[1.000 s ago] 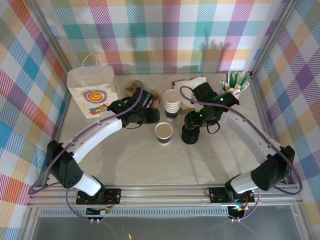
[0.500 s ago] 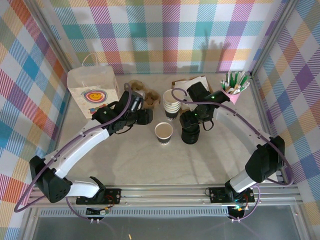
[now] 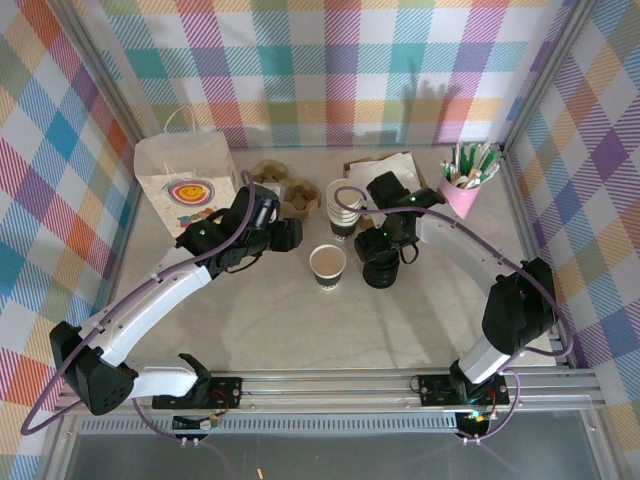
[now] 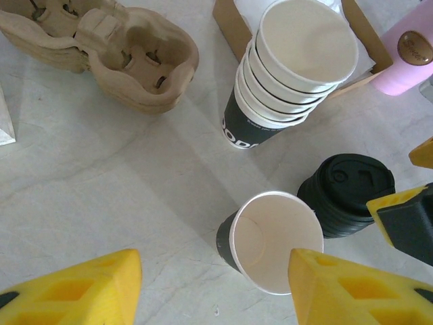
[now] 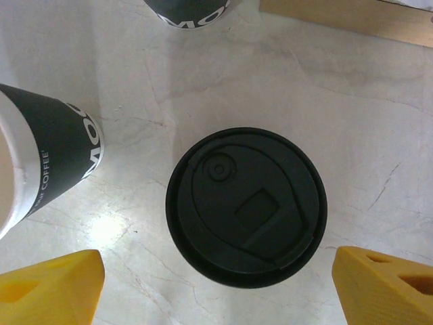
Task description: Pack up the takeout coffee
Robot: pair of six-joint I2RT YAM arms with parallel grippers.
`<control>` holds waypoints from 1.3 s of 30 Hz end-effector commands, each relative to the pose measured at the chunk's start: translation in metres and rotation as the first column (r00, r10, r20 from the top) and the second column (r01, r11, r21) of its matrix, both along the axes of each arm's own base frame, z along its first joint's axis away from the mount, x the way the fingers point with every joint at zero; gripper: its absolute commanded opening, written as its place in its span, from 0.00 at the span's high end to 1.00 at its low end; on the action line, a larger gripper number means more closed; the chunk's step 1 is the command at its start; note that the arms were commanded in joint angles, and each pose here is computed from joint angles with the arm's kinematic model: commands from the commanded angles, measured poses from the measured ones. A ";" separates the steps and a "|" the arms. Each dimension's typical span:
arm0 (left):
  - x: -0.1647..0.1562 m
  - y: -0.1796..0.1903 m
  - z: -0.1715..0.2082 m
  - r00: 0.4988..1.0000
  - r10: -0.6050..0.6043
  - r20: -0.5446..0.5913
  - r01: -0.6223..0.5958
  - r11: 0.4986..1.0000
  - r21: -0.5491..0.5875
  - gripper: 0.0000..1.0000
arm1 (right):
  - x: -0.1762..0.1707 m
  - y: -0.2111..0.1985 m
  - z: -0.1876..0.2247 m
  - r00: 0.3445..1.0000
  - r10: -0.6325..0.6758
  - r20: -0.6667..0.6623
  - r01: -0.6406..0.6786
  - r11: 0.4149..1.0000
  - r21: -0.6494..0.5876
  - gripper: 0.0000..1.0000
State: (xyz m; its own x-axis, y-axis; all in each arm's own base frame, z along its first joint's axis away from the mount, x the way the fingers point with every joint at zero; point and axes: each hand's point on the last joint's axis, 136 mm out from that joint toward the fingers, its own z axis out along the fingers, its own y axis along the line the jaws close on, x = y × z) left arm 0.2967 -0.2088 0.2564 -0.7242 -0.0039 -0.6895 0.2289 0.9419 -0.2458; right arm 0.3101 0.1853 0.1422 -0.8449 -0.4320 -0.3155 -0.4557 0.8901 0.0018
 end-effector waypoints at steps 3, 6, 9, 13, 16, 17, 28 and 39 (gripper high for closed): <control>0.003 0.002 0.010 0.999 0.004 0.040 -0.004 1.000 -0.009 0.41 | 0.007 0.001 -0.013 1.000 0.016 0.000 -0.016 1.000 -0.016 0.11; 0.003 0.003 0.010 0.999 0.002 0.037 -0.002 1.000 -0.003 0.41 | 0.010 0.000 -0.018 1.000 0.013 -0.007 -0.013 1.000 -0.020 0.11; 0.002 0.003 0.009 0.999 0.003 0.034 -0.003 1.000 0.002 0.41 | 0.011 -0.001 -0.021 1.000 0.010 -0.009 -0.011 1.000 -0.025 0.10; 0.002 0.004 0.009 0.999 0.007 0.033 -0.007 1.000 -0.003 0.41 | 0.014 -0.003 -0.025 1.000 0.004 -0.013 -0.005 1.000 -0.031 0.10; 0.002 0.003 0.010 0.999 0.007 0.034 -0.007 1.000 -0.005 0.41 | 0.015 -0.004 -0.027 1.000 0.000 -0.017 -0.001 0.999 -0.034 0.10; 0.002 0.003 0.009 0.999 0.007 0.033 -0.007 1.000 -0.003 0.41 | 0.015 -0.005 -0.027 1.000 -0.001 -0.020 0.000 0.999 -0.034 0.10; 0.005 0.000 0.009 0.999 0.005 0.032 -0.004 1.000 -0.005 0.41 | 0.016 -0.007 -0.038 0.999 -0.002 -0.038 0.000 0.999 -0.041 0.10; 0.006 -0.001 0.007 1.000 0.003 0.024 -0.002 1.000 -0.001 0.41 | 0.014 -0.012 -0.046 0.998 -0.019 -0.054 0.017 0.999 -0.048 0.09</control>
